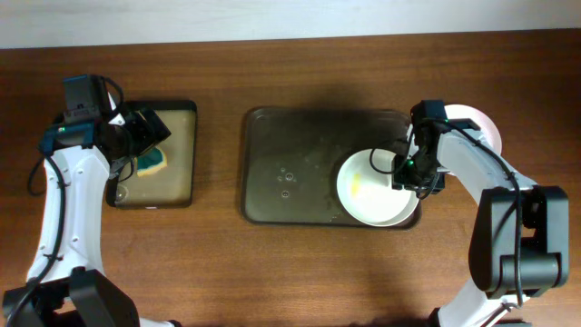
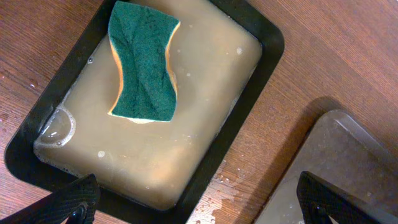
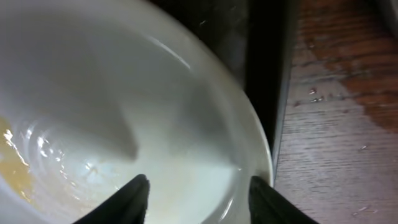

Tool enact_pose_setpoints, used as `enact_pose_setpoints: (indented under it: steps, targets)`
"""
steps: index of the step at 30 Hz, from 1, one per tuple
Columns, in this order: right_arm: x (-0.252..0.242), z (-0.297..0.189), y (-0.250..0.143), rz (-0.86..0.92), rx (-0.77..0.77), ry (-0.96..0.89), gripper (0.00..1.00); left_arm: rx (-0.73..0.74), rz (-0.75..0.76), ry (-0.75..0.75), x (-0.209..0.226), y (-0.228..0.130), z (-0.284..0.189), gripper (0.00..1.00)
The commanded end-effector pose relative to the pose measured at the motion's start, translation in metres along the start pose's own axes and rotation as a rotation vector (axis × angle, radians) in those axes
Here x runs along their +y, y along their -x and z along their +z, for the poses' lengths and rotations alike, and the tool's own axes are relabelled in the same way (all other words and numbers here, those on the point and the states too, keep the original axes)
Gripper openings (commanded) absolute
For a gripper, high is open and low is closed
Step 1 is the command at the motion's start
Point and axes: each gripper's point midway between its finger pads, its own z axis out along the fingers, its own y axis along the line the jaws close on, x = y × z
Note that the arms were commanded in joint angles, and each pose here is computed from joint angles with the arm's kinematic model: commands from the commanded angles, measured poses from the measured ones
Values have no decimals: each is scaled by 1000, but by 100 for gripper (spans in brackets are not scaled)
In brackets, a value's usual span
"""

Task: Clean dirty plates on tray and stack at the side
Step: 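Move the right gripper to the rim of the remaining cream plate and grip it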

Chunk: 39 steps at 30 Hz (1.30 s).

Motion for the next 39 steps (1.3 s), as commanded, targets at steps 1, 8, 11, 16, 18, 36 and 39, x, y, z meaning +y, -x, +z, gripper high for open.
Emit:
enact_pose_setpoints:
  steps: [1, 8, 11, 16, 18, 36, 39]
  targets:
    - [4, -18, 12, 5, -29, 7, 52, 4, 12, -9, -1, -1, 1, 99]
    - [-16, -29, 19, 8, -42, -113, 59, 4, 13, -9, -1, -1, 1, 99]
    - [-18, -19, 9, 16, -19, -115, 53, 4, 13, -9, -1, -1, 1, 99]
    - [-15, -7, -2, 19, 11, -90, 35, 4, 13, -9, -1, -1, 1, 99]
    - [-16, -3, -4, 19, 14, -91, 36, 6, 12, -8, -1, -1, 1, 99]
    - [25, 2, -5, 32, 19, 144, 28, 12, 11, -6, -1, -2, 1, 99]
    - [16, 1, -1, 33, 5, 94, 28, 12, 11, -6, -1, -2, 1, 99]
